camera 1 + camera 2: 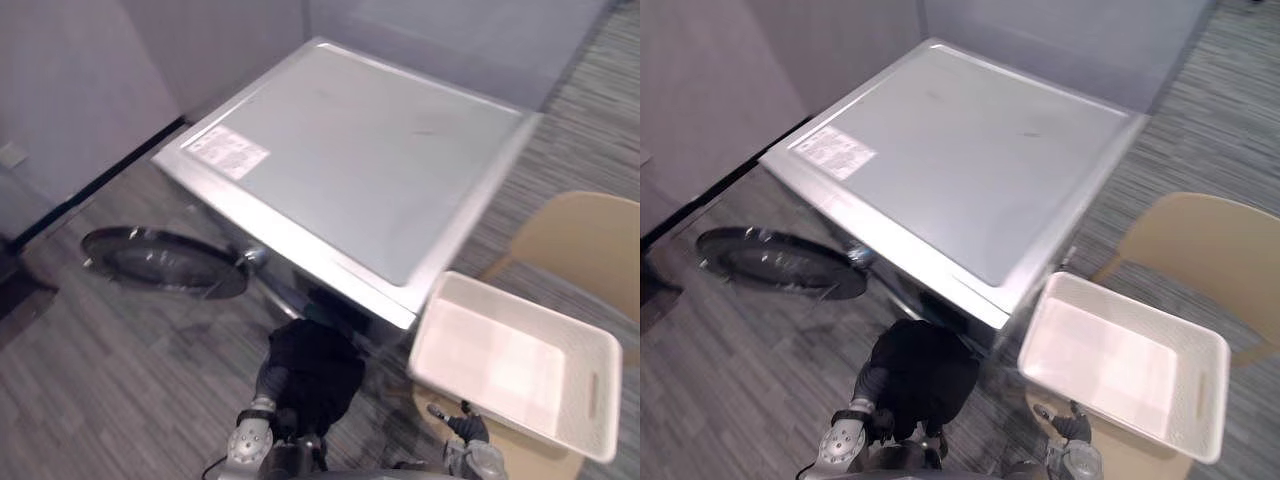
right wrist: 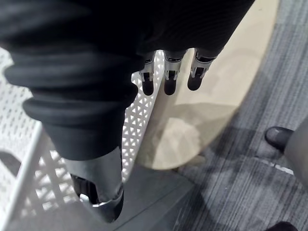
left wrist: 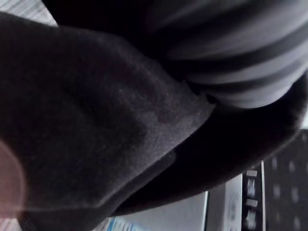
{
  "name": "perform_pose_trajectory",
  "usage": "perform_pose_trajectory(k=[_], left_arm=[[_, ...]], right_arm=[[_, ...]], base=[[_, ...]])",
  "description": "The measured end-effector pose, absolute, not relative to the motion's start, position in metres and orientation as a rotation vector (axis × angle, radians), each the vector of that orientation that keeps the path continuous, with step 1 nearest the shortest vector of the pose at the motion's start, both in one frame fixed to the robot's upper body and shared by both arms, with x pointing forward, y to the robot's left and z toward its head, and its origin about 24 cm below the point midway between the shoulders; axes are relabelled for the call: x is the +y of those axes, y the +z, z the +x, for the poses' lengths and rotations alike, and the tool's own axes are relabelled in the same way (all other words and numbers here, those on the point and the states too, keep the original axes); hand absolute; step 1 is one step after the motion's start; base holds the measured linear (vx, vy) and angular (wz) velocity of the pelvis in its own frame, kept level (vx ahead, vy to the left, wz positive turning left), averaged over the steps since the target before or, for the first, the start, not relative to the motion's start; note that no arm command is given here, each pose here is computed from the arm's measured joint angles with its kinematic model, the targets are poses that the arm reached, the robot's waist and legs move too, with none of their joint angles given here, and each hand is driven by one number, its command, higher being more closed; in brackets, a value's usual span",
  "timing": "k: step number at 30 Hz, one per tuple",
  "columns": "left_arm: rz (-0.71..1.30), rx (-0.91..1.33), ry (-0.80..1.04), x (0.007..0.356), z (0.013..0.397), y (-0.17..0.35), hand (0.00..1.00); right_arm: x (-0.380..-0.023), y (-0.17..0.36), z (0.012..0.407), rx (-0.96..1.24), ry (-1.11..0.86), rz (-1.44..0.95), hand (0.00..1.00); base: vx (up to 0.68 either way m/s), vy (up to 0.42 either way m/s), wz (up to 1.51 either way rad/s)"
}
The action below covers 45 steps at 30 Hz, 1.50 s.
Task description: Pick up the laundry basket with both hands and put the clothes into the washing machine.
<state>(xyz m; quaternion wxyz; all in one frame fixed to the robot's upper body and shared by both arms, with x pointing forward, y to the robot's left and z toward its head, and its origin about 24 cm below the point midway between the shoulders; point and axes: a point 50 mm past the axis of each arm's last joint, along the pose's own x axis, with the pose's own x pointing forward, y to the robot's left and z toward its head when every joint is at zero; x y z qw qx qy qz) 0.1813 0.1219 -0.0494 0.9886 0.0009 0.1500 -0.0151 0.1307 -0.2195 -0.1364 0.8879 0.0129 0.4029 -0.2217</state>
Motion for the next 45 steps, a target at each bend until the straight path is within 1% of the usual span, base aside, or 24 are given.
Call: perform_pose_trajectory(k=[3,7,9,11,15,21,23,27,31,36,38,41,45], left_arm=[[0.003,0.282,-0.055,0.114,0.191,-0.046,1.0],[0.004,0.223,-0.194,0.083,0.202,-0.036,1.0],[0.022,0.195,-0.211,0.084,0.21,-0.031,1.0],[0.05,0.194,-0.213,0.09,0.211,-0.031,1.0],[0.081,0.211,-0.188,0.099,0.207,-0.036,1.0],[0.075,0.258,-0.183,0.101,0.194,-0.045,1.0],[0.085,0.291,-0.201,0.1,0.186,-0.052,1.0],[0.093,0.305,-0.216,0.097,0.18,-0.054,1.0],[0.058,0.274,-0.225,0.094,0.175,-0.045,1.0],[0.044,0.255,-0.237,0.084,0.183,-0.043,1.0],[0.055,0.267,-0.247,0.081,0.184,-0.046,1.0],[0.128,0.3,-0.241,0.1,0.183,-0.054,1.0],[0.141,0.346,-0.224,0.109,0.171,-0.062,1.0]], right_arm=[[-0.212,-0.131,0.142,0.791,-0.423,0.024,0.0],[-0.217,-0.127,0.145,0.768,-0.424,0.008,0.0],[-0.211,-0.129,0.144,0.781,-0.416,0.023,0.0],[-0.196,-0.132,0.144,0.804,-0.392,0.046,0.0],[-0.199,-0.137,0.127,0.84,-0.393,0.048,0.0],[-0.198,-0.132,0.138,0.791,-0.356,0.035,0.0],[-0.199,-0.133,0.135,0.796,-0.362,0.035,0.0],[-0.193,-0.135,0.127,0.815,-0.364,0.061,0.0],[-0.189,-0.137,0.116,0.854,-0.33,0.074,0.0],[-0.19,-0.135,0.129,0.825,-0.349,0.058,0.0],[-0.198,-0.133,0.134,0.808,-0.369,0.047,0.0],[-0.184,-0.136,0.131,0.818,-0.36,0.086,0.0],[-0.181,-0.137,0.133,0.825,-0.352,0.088,0.0]], base=[[0.1,0.01,0.55],[0.09,0.152,0.18],[0.12,0.328,0.27],[0.12,0.363,0.27],[0.12,0.198,0.56],[0.12,0.044,0.64],[0.28,-0.023,0.97],[0.23,-0.042,0.24],[0.18,0.001,-0.74],[0.13,0.226,-0.96],[0.1,0.33,-0.88],[0.0,0.322,-0.95],[-0.11,0.173,-1.33]])
